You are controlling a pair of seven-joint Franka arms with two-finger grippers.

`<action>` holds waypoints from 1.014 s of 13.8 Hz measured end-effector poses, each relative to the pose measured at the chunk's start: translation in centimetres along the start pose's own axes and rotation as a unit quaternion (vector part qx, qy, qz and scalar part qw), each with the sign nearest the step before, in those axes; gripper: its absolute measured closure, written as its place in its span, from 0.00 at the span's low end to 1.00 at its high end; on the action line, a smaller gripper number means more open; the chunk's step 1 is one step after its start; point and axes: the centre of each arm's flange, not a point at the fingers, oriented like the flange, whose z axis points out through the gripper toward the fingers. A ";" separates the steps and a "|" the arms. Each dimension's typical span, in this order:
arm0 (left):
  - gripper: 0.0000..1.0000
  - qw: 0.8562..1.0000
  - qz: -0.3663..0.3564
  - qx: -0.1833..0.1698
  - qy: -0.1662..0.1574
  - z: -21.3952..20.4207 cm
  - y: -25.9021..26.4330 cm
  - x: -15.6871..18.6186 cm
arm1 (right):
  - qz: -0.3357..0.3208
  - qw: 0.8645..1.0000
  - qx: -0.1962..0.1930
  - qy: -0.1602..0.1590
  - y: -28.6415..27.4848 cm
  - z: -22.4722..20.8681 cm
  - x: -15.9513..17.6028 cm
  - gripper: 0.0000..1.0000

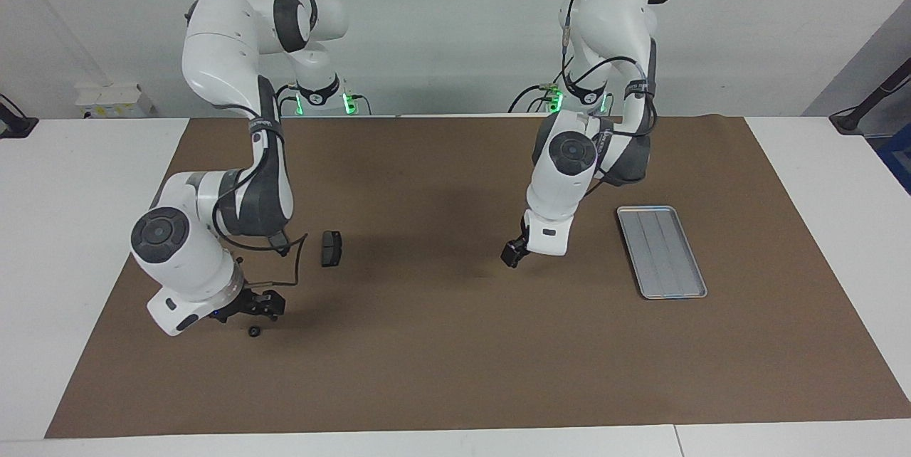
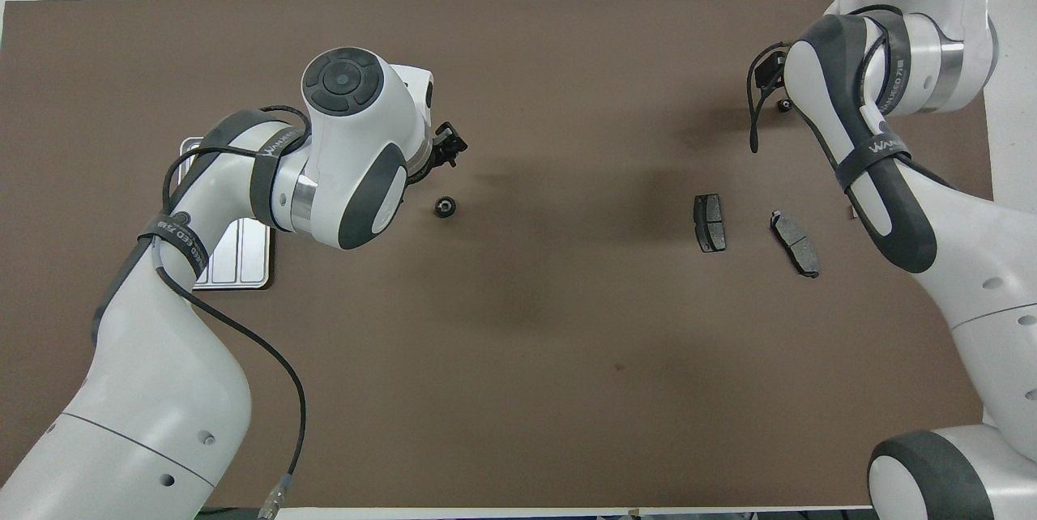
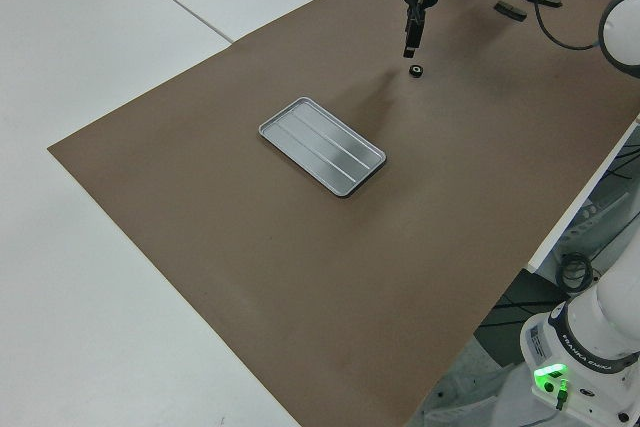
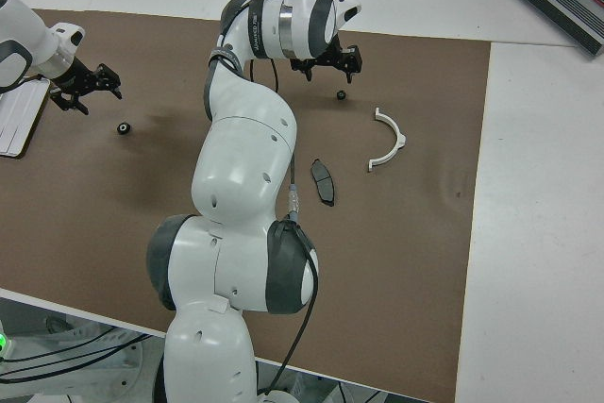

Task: Pick bearing gear from pile to tray
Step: 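Reach the left gripper to the bearing while the right gripper withdraws, then grasp the bearing with the left gripper and lift it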

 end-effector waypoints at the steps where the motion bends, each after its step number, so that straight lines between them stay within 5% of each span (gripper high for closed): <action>1: 0.00 1.000 0.001 0.002 -0.001 1.0 -0.2 -0.2 | 0.000 1.000 -0.001 0.004 0.1 0.9 0.2 0.01; 10: 0.12 1.000 0.007 0.005 0.000 4.5 -0.2 -4.1 | 0.003 1.000 -0.002 0.013 0.7 3.9 0.7 0.10; 12: 0.39 1.000 0.005 0.004 0.002 4.4 -0.3 -3.8 | 0.003 1.000 -0.002 0.009 0.7 4.6 0.7 0.10; 14: 0.44 1.000 0.003 0.004 0.003 4.4 -0.4 -3.7 | 0.003 1.000 -0.001 0.008 0.7 5.0 0.7 0.10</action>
